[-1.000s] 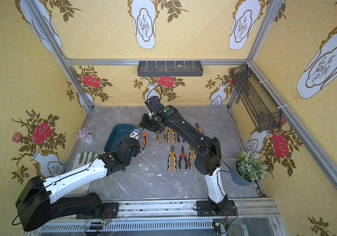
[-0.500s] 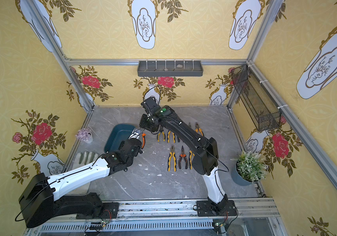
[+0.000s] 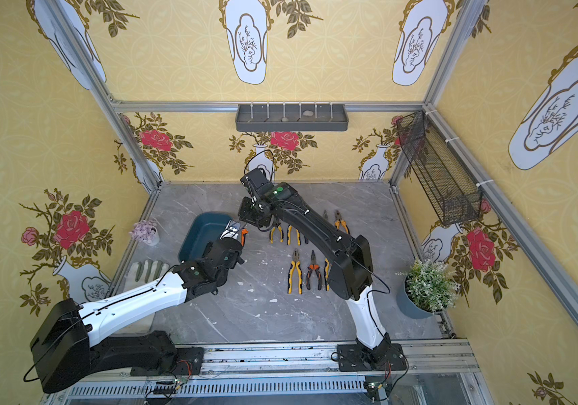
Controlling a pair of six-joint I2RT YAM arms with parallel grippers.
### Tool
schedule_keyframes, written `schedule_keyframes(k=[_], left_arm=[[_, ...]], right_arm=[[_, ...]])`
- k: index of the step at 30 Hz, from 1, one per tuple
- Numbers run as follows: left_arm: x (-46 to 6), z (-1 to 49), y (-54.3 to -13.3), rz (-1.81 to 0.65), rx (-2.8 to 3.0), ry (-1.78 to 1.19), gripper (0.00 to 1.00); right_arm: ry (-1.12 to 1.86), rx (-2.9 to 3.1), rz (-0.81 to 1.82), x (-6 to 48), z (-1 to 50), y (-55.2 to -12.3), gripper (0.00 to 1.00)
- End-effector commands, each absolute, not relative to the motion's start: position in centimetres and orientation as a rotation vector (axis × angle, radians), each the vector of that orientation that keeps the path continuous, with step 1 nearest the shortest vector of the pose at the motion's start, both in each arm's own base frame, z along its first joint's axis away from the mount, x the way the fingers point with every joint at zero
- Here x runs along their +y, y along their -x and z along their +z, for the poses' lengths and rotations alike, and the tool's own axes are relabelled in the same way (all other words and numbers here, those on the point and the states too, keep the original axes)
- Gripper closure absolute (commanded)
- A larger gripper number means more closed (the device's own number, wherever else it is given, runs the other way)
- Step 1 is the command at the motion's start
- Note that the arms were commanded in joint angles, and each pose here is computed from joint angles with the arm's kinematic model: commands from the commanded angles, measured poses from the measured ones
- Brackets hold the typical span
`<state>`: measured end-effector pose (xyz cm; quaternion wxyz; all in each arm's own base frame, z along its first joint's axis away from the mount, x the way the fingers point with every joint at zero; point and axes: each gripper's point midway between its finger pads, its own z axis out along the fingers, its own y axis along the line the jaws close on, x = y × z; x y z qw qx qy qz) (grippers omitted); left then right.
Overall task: Take the pliers out of the storage box
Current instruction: Place the pliers at the center of the board.
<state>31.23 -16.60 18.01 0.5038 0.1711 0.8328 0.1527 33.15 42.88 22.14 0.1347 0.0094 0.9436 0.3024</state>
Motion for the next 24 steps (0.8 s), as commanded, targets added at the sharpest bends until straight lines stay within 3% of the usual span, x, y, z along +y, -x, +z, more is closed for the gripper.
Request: schedule_keyframes(k=[1, 11, 16, 20, 24], left_arm=[[-16.6, 18.9, -31.6, 0.357, 1.979, -0.359, 1.0], [-16.6, 18.9, -31.7, 0.36, 1.977, -0.356, 1.0], [-16.4, 19.1, -31.5, 0.357, 1.975, -0.352, 1.0], [-16.4, 19.3, -31.1, 0.325, 1.985, -0.36, 0.99], [-16.1, 19.3, -30.2, 0.258, 2.001, -0.337, 0.65]], right_arm=[[-0.032, 2.739, 0.888, 43.4, 21.8, -33.1, 0.69], [-0.022, 2.768, 0.907, 44.1, 21.0, -32.4, 0.78], [-0.019, 2.766, 0.915, 44.1, 21.0, -32.6, 1.0], [0.002, 2.761, 0.916, 44.0, 20.9, -32.8, 1.0], [0.025, 2.759, 0.922, 44.0, 21.0, -32.9, 1.0]])
